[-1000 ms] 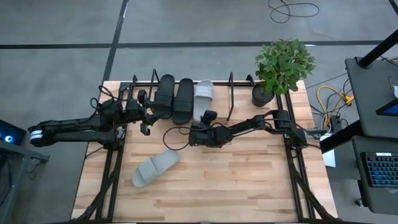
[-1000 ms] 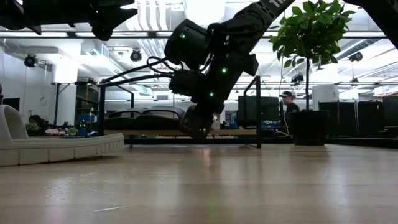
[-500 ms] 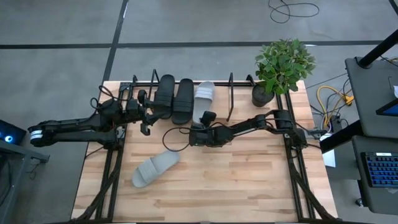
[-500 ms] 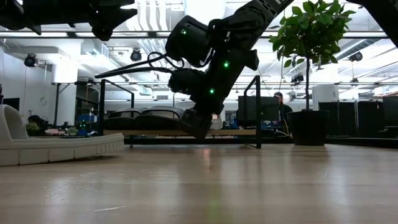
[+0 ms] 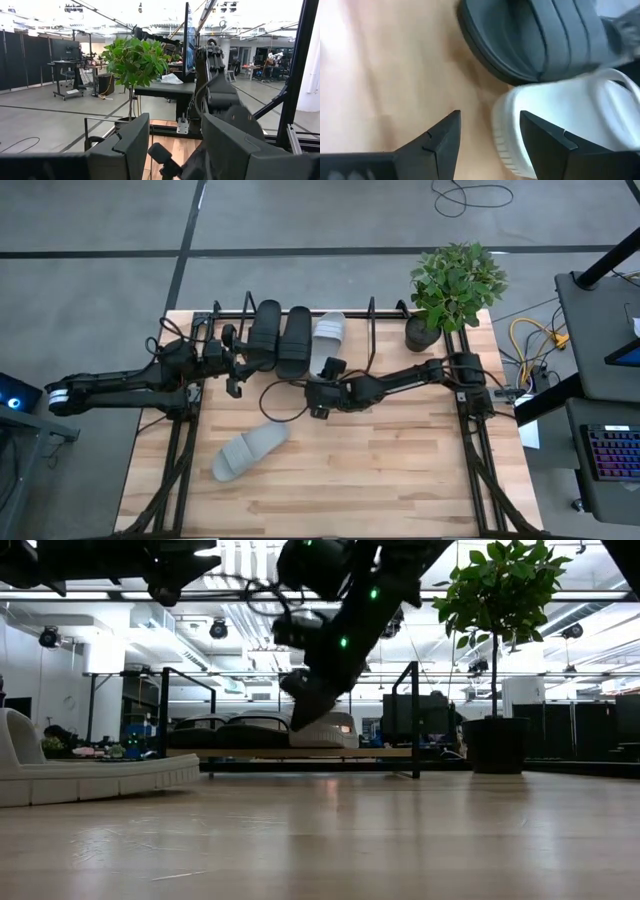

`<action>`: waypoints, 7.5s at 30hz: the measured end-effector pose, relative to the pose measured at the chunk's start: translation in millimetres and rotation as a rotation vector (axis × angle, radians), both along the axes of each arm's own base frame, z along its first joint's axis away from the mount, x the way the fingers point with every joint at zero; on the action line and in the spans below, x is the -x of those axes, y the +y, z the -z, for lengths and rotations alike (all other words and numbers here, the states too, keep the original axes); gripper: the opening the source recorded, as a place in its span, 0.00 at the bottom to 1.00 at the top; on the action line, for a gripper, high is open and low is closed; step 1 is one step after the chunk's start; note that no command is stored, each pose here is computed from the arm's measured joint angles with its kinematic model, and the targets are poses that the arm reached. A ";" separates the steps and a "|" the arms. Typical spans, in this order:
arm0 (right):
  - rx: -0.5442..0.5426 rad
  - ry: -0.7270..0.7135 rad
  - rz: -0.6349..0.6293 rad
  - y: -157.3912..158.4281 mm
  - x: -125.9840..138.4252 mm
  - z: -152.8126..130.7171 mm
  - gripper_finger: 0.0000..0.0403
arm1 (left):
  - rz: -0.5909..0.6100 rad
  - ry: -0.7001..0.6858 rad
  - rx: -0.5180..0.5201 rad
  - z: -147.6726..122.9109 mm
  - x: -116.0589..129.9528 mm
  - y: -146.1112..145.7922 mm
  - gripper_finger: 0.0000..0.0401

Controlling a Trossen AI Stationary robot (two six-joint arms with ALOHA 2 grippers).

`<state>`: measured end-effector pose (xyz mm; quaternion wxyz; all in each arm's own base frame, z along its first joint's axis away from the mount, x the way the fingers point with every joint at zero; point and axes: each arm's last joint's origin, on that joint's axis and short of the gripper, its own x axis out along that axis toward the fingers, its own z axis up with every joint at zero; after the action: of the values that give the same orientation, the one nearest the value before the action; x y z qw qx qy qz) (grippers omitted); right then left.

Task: Pick and place slides into the shelf
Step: Put the right gray slipper on the shelf, then put the gray slipper on the shelf

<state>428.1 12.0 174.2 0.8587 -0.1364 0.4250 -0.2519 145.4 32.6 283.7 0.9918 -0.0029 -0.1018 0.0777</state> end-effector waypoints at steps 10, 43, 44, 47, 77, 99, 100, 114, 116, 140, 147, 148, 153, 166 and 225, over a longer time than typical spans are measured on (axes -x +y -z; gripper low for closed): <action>0.032 -0.074 -0.031 4.7 20.2 -58.9 0.47 | -0.005 0.038 -0.015 3.3 -0.2 0.1 0.42; -0.178 0.200 0.008 -133.7 73.3 -52.8 0.02 | -0.004 0.035 -0.011 2.6 0.8 -0.1 0.42; -0.176 0.215 0.007 -134.3 71.9 -48.3 0.02 | -0.004 0.034 -0.011 2.5 0.8 -0.1 0.42; -0.154 0.257 0.015 -138.0 67.6 -38.4 0.02 | -0.004 0.034 -0.011 2.5 0.8 -0.1 0.42; -0.093 0.364 0.052 -184.4 46.7 -27.2 0.02 | -0.006 0.035 -0.019 2.4 0.8 -0.1 0.42; -0.185 0.131 -0.129 -105.6 27.4 -140.4 0.02 | -0.014 0.045 -0.061 2.6 0.2 0.0 0.42; -0.190 0.106 -0.162 -95.8 27.0 -147.0 0.02 | -0.014 0.045 -0.061 2.6 0.3 0.0 0.42; -0.228 -0.011 -0.472 53.5 30.0 -163.7 0.02 | -0.013 0.048 -0.060 3.1 -0.3 0.1 0.42; -0.196 -0.012 -0.471 71.9 33.2 -160.5 0.02 | -0.014 0.049 -0.060 3.1 -0.3 0.1 0.42; -0.271 -0.396 -1.010 117.8 128.6 -103.5 0.02 | -0.002 0.045 -0.005 3.9 -1.9 0.4 0.42; -0.267 -0.694 -0.961 64.9 154.7 -66.9 0.02 | -0.003 0.059 -0.003 6.0 -4.2 0.9 0.42; -0.261 -0.716 -0.939 58.4 156.8 -61.2 0.02 | -0.003 0.066 -0.002 6.6 -4.4 1.0 0.42; -0.199 -0.754 -0.895 37.3 159.6 -54.8 0.02 | -0.009 0.056 -0.033 4.8 -5.4 1.4 0.42; -0.040 -0.768 -0.933 33.0 151.2 -72.1 0.02 | 0.509 0.130 0.237 10.3 -7.6 -11.5 0.42; 0.183 -0.641 -0.785 22.2 156.2 -73.4 0.02 | 0.251 1.322 0.216 13.2 -43.3 -130.9 0.42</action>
<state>272.0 34.2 247.6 0.9602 -0.2762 0.0336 0.0241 188.7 -98.3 270.5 0.8411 -0.0656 0.5352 -0.0426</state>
